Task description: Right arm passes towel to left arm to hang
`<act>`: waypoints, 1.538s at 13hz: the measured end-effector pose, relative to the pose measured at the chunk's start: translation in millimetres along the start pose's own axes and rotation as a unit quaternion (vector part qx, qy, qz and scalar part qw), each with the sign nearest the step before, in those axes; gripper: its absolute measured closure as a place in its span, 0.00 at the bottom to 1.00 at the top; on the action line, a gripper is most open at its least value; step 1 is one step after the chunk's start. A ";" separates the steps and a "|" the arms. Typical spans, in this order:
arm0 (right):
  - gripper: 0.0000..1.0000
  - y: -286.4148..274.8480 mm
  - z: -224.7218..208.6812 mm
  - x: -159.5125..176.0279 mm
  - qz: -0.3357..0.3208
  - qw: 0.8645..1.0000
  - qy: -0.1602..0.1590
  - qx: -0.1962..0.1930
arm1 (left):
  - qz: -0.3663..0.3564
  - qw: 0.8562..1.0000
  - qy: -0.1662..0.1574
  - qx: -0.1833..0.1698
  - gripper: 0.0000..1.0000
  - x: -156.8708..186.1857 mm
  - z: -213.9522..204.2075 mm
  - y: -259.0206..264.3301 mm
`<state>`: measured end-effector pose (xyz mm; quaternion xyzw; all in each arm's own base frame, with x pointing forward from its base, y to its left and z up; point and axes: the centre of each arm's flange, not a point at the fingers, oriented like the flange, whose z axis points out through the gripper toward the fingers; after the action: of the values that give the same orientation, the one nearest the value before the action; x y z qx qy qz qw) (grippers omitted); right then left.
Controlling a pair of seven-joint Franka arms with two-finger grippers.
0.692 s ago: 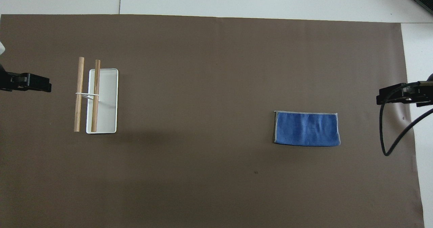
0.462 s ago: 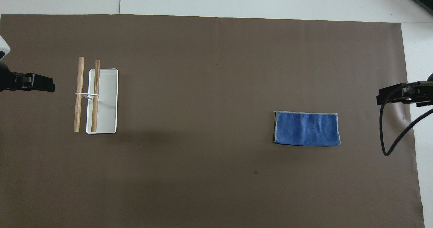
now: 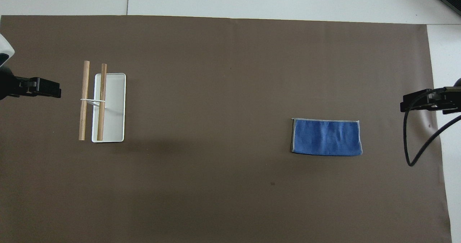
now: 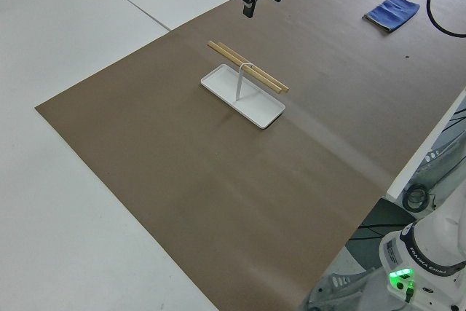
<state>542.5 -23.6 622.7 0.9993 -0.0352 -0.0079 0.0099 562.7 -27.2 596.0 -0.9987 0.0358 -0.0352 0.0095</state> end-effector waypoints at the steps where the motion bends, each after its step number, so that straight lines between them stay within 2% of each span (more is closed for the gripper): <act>1: 0.00 0.0 0.9 0.0 0.000 1.000 -0.001 0.000 | 0.000 1.000 0.000 0.000 0.00 0.0 0.0 0.0; 11: 0.00 -0.3 6.1 -0.4 0.000 1.000 -0.006 0.000 | -0.004 1.000 0.000 0.000 0.00 -0.2 0.3 -3.2; 13: 0.00 -0.6 13.5 1.6 -0.001 1.000 0.006 0.001 | -0.010 1.000 -0.001 0.000 0.00 -0.4 0.4 -9.6; 18: 0.00 -6.7 79.0 3.6 -0.007 0.999 0.034 0.003 | -0.014 1.000 -0.001 0.001 0.00 -0.6 0.5 -14.0; 20: 0.00 -9.9 122.7 5.5 -0.009 0.999 0.045 0.004 | -0.014 1.000 -0.001 0.001 0.00 -0.6 0.5 -14.0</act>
<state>546.7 -16.4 499.8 0.9990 -0.0253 0.0373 0.0075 563.1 -13.2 595.8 -0.9991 0.0218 -0.0346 0.0097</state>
